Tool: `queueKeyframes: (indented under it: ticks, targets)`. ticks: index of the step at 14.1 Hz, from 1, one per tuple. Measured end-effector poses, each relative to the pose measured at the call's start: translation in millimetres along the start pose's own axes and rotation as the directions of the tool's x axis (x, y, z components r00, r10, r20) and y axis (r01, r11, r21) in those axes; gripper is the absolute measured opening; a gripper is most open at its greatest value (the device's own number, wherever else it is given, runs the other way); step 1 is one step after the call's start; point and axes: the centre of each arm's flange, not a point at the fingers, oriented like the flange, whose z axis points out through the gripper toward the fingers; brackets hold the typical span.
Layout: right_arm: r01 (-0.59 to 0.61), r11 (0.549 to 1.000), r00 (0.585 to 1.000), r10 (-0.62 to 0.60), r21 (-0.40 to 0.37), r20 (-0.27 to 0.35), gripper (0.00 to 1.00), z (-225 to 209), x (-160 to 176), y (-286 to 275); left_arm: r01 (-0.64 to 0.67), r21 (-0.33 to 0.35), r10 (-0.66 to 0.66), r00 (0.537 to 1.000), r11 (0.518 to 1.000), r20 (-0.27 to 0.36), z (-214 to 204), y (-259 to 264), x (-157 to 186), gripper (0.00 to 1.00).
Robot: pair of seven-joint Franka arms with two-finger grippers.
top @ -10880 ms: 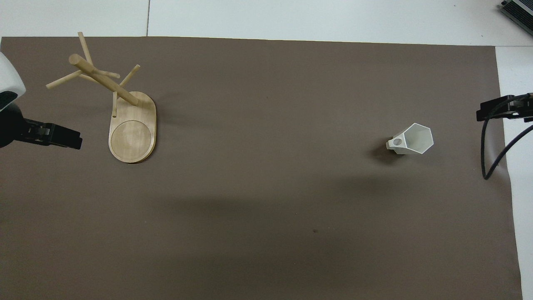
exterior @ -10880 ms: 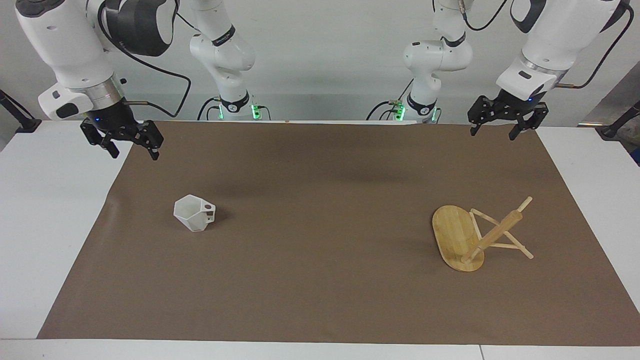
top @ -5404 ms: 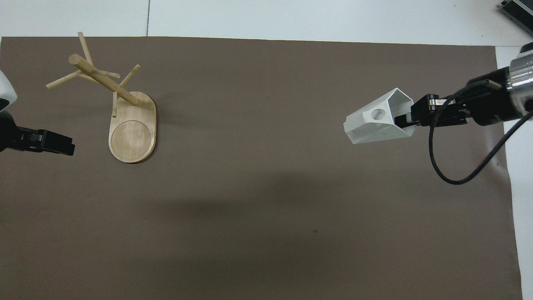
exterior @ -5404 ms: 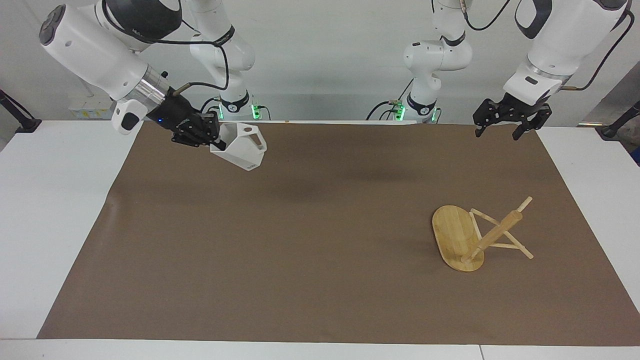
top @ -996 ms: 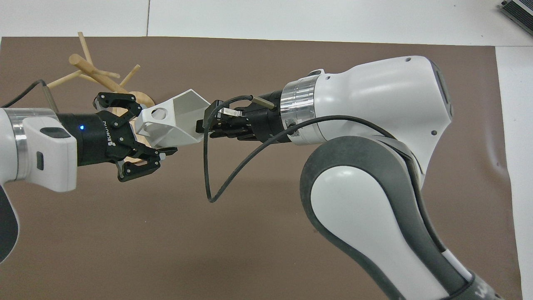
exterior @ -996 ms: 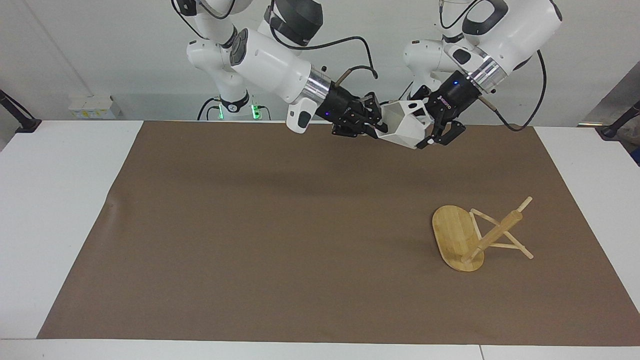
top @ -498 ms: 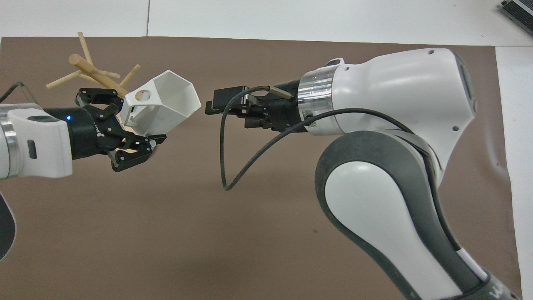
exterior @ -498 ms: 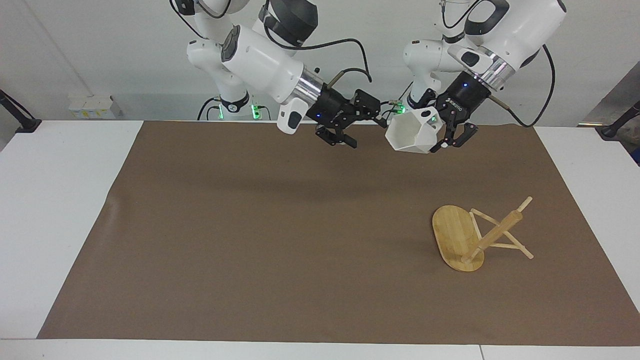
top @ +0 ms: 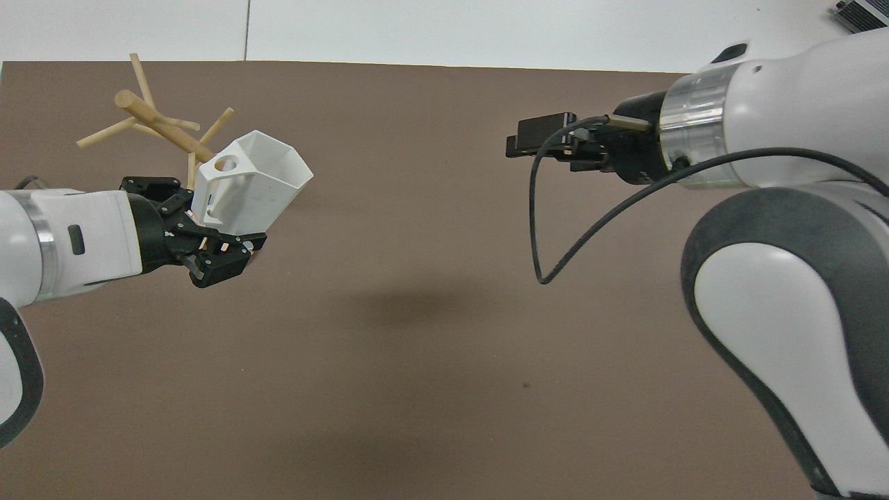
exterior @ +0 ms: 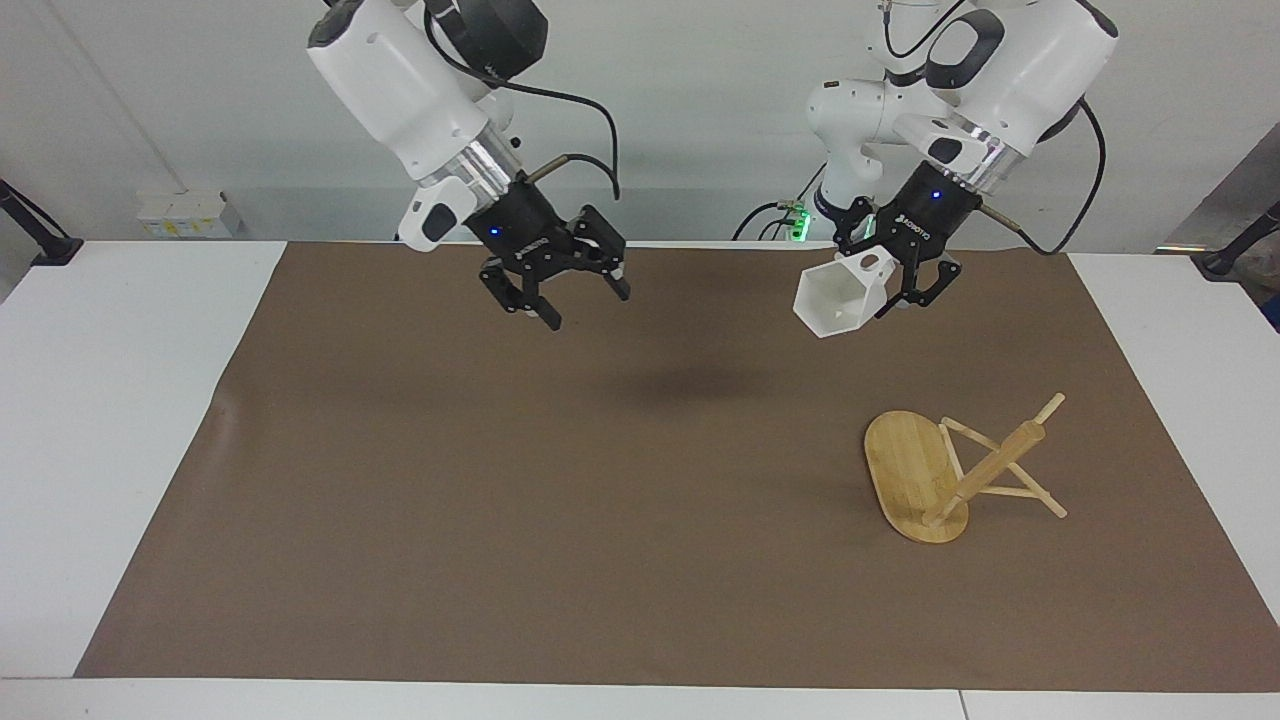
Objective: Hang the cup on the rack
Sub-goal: 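Release the cup from the right gripper and withdraw it toward rest, then move the held cup with the left gripper onto a rack peg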
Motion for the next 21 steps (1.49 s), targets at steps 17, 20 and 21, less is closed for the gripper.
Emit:
queueKeyframes:
  ticks: [17,20,21]
  targets:
    - [0.122,0.824,0.992,-0.086,-0.553,0.090,1.00,-98,-8,196,0.437,0.104,-0.447,0.886,0.893,0.120,71,-62,-15,0.70]
    - [0.120,0.824,0.991,-0.070,-0.553,0.111,1.00,-98,-12,197,0.463,0.102,-0.473,0.872,0.880,0.122,91,-79,-10,0.70]
    - [0.120,0.826,0.991,-0.067,-0.551,0.115,1.00,-97,-13,197,0.477,0.102,-0.487,0.866,0.873,0.114,94,-86,-10,0.70]
